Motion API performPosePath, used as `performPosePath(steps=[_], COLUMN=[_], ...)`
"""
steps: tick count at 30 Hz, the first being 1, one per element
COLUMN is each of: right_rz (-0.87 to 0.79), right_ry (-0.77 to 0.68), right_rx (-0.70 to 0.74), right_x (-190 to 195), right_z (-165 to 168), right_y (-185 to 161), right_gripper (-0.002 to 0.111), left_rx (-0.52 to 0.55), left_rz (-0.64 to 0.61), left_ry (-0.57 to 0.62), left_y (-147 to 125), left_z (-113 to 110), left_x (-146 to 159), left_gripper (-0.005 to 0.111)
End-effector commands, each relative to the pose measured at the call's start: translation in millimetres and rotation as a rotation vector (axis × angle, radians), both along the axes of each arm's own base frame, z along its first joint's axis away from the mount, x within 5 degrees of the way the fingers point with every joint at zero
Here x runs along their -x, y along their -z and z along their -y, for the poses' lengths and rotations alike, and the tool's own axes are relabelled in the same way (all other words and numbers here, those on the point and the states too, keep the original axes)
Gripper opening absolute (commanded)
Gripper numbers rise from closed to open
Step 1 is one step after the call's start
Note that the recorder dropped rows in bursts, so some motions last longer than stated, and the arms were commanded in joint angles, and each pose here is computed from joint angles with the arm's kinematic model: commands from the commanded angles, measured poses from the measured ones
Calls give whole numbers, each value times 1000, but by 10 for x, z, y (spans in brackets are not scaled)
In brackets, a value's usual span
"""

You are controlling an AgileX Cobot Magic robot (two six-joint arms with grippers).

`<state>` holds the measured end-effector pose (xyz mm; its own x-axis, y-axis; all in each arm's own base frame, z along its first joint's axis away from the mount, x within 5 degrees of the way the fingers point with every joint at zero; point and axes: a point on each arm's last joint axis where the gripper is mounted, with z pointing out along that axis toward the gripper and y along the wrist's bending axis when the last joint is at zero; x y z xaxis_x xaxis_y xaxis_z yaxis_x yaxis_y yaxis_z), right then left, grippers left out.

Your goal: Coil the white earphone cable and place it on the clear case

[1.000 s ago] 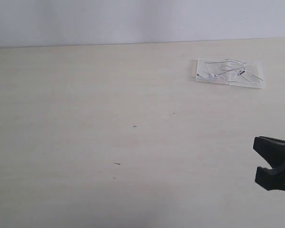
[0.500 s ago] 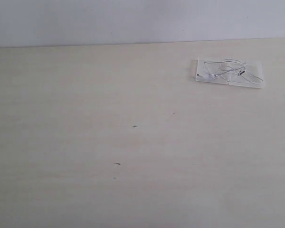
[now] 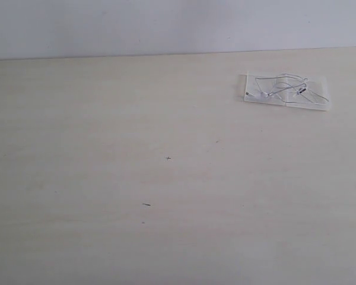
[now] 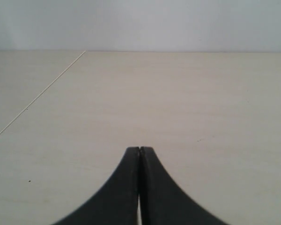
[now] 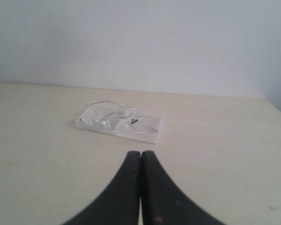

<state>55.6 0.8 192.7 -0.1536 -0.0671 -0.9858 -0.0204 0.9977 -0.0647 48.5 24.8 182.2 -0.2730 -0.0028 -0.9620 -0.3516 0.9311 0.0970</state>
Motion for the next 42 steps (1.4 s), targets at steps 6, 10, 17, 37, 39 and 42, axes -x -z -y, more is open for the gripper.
performPosePath(steps=[6, 10, 17, 37, 39, 42], right_rz=[-36, -37, -37, -37, -37, -37], right_ry=[11, 15, 14, 14, 14, 14], right_rx=[-26, -46, -48, -46, -46, -46], right_x=[8, 8, 8, 8, 8, 8], right_z=[3, 3, 3, 3, 3, 3], right_y=[46, 48, 48, 48, 48, 48], right_gripper=[0, 0, 0, 0, 0, 0], left_rx=[-3, -3, -3, -5, -2, -2], left_rz=[11, 11, 11, 10, 11, 11], left_ry=[-3, -3, -3, 233, 240, 240], left_y=[-9, -9, -9, -8, -8, -8], left_z=[-1, -1, -1, 118, 122, 122], left_x=[3, 3, 3, -42, -43, -43], left_gripper=[0, 0, 0, 0, 0, 0])
